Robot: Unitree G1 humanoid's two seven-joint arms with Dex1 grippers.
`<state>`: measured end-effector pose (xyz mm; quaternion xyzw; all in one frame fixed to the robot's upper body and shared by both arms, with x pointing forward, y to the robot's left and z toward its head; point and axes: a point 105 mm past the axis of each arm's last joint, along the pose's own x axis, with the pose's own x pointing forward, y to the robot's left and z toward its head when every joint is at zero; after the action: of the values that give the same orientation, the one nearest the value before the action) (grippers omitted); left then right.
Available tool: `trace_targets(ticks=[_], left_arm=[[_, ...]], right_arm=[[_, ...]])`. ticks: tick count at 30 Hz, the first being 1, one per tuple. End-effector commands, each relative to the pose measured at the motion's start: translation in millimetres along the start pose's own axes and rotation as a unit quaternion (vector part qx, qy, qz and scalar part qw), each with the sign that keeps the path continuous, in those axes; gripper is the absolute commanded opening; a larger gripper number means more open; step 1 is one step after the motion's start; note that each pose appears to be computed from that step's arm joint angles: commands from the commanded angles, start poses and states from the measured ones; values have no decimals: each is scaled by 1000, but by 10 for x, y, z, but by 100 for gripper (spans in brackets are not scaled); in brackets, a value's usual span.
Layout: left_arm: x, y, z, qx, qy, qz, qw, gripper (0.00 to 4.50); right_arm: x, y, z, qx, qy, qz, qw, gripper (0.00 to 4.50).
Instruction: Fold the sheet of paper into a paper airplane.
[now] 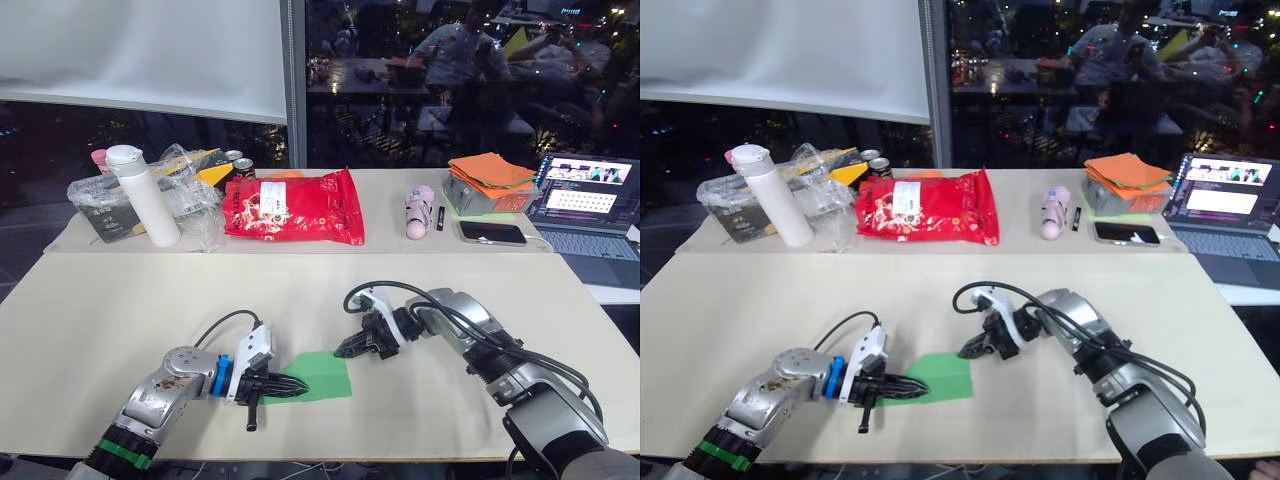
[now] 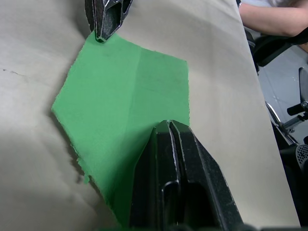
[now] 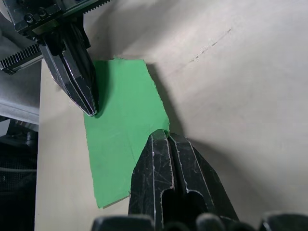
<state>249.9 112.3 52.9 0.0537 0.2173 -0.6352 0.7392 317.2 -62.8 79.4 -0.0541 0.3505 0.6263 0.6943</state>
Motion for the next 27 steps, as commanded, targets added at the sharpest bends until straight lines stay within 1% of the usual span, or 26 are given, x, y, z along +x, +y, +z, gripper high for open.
trace_targets(ticks=[1,2,4,5,9,14,24,27], left_arm=[[-24,-1,-115,-21,13,13,1000,0],[-21,-6,-105,-24,9,13,1000,0],[-18,-32,-104,-22,17,11,1000,0],[-13,-37,-95,-21,18,13,1000,0],[23,-34,-45,-28,5,24,999,0],[19,-45,-76,-33,7,27,999,0],[-21,26,-86,-25,12,41,999,0],[-26,33,-91,-24,13,42,999,0]], right_arm=[[-139,-11,173,-25,-46,-18,998,88],[-152,-2,170,-29,-48,-20,998,125],[-194,73,154,-24,-65,-13,997,193],[-208,104,147,-27,-73,-10,997,220],[-183,137,-6,-11,-81,-8,997,220],[-146,43,-20,12,-104,-26,994,220],[36,227,-118,55,-105,30,993,220],[56,265,-126,62,-107,35,992,147]])
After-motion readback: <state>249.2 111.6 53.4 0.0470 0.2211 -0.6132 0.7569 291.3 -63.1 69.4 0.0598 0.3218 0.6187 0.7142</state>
